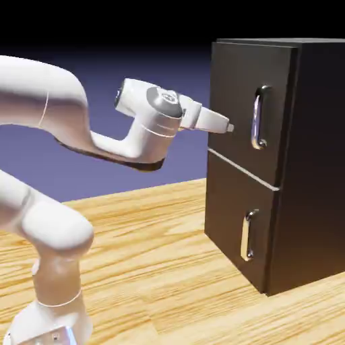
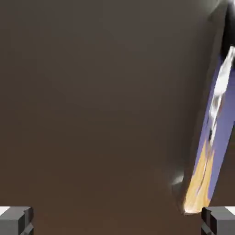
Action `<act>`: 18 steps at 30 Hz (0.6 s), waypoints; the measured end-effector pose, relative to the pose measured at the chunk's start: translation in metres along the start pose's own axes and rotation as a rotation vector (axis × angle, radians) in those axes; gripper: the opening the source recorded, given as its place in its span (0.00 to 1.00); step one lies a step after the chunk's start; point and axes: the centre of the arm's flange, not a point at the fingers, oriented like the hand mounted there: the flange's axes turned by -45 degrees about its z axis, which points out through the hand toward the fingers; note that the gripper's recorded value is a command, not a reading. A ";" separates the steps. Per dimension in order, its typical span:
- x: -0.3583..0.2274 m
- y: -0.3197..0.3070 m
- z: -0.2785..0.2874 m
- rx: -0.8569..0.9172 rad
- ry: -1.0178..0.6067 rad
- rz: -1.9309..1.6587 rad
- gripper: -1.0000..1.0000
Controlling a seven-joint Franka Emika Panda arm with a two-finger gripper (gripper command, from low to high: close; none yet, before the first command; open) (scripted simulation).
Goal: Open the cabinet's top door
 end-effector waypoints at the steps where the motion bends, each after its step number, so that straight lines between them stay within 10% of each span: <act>1: 0.000 0.002 0.000 -0.001 0.015 0.003 0.50; 18: -0.008 0.051 0.016 0.020 0.270 0.069 0.50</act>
